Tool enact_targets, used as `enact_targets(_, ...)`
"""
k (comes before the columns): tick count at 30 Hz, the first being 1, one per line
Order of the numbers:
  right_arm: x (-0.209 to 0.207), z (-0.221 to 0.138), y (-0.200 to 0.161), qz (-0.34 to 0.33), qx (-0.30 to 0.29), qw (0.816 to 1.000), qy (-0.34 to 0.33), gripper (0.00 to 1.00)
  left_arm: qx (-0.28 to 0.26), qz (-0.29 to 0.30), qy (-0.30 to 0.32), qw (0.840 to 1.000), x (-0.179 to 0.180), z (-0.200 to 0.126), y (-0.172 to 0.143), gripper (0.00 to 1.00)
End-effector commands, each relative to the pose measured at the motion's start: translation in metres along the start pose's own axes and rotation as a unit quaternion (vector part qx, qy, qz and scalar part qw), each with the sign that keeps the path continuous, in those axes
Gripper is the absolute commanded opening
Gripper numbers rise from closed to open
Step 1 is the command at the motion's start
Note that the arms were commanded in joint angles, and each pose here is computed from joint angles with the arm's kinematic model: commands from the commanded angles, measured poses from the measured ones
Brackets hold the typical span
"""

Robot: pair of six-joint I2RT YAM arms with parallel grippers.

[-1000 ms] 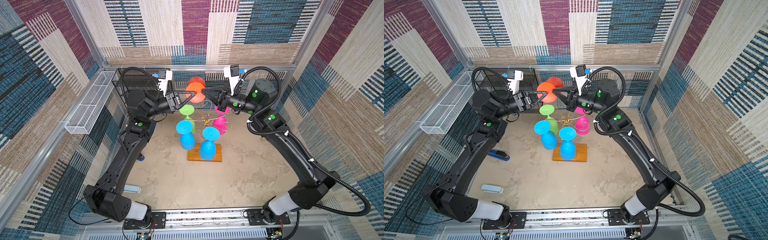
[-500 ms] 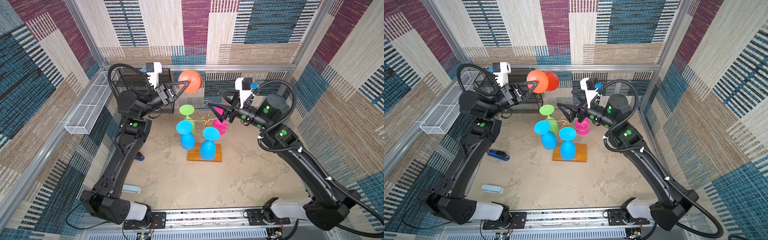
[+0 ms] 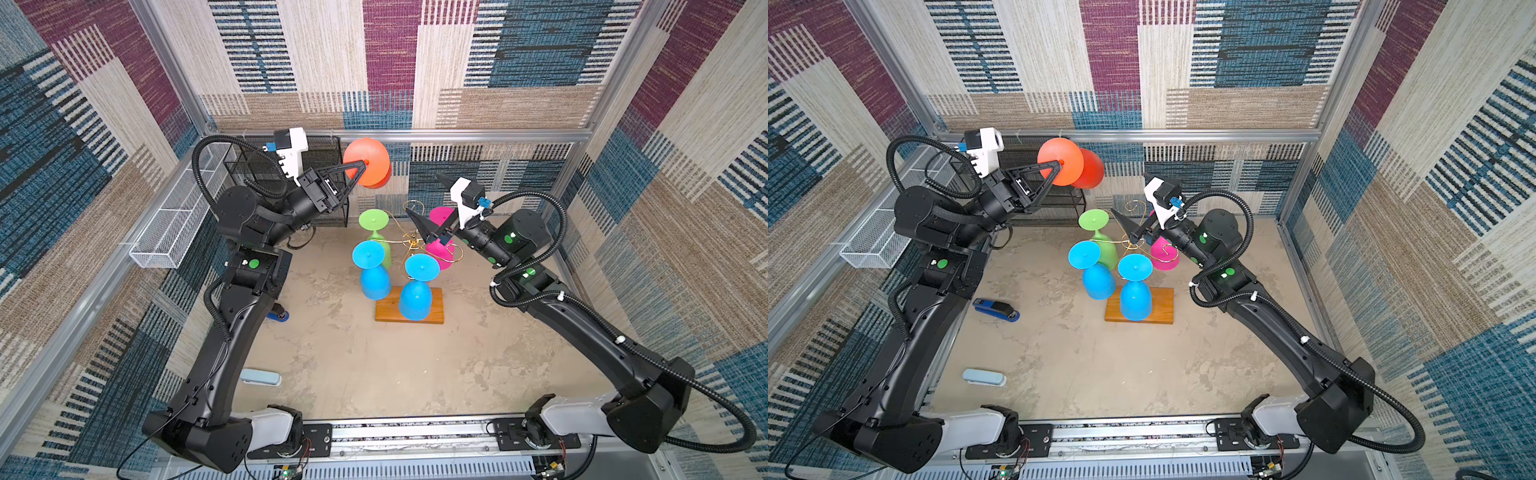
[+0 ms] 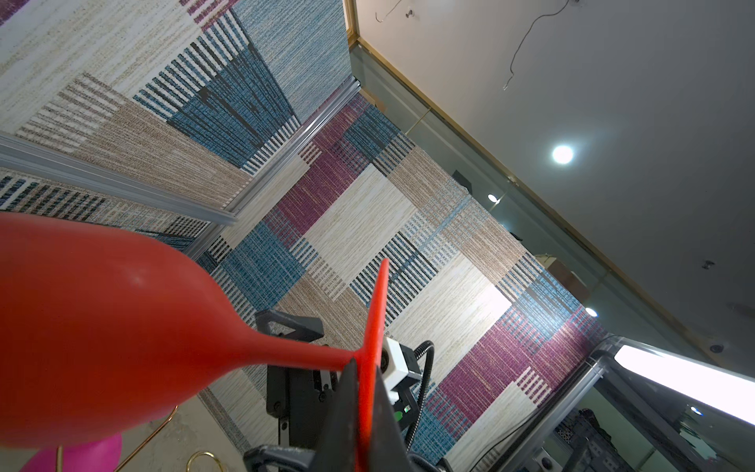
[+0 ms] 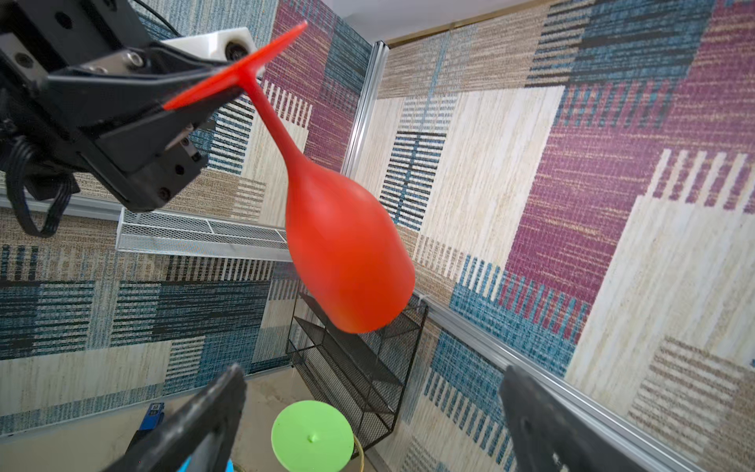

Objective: Take the wine glass off the wine glass rack
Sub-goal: Pick up the wine glass from the wine glass rack.

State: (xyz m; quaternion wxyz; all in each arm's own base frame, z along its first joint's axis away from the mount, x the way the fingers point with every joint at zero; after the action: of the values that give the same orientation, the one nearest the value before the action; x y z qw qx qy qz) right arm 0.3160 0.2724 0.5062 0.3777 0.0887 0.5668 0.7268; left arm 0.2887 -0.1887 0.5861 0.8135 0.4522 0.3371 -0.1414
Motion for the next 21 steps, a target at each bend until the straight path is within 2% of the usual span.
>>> enact_targets(1, 0.003, 0.012, 0.022, -0.025, -0.052, 0.998, 0.018, 0.99, -0.012, -0.028, -0.011, 0.999, -0.002, 0.002, 0.005, 0.00)
enact_targets(6, 0.003, 0.036, 0.012, -0.005, -0.051, 0.998, 0.039, 0.99, -0.012, -0.043, -0.020, 0.999, -0.001, 0.004, 0.007, 0.00)
enact_targets(12, 0.006, 0.066, -0.020, 0.024, -0.030, 0.997, 0.060, 0.99, -0.020, -0.054, -0.022, 0.998, 0.002, 0.004, 0.008, 0.00)
enact_targets(13, 0.004, 0.071, -0.014, 0.022, -0.038, 0.997, 0.058, 0.99, -0.020, -0.055, -0.024, 0.998, 0.001, 0.004, 0.008, 0.00)
enact_targets(21, 0.014, 0.105, -0.033, 0.034, -0.018, 0.997, 0.072, 0.99, -0.020, -0.069, -0.029, 0.997, 0.002, 0.003, 0.008, 0.00)
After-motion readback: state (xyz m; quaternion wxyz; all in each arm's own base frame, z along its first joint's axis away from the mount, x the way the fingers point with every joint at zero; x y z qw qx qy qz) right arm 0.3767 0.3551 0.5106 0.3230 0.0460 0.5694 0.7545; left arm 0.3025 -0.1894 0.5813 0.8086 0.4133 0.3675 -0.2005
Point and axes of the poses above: each gripper's point midway between its finger pads, its own z axis out along the fingers, its own x axis along the line the jaws close on, y = z × x, the point moved 2 cm from there along -z, back along the fingers, and after that the axes turned 1 degree about z, right-handed, at the moved point
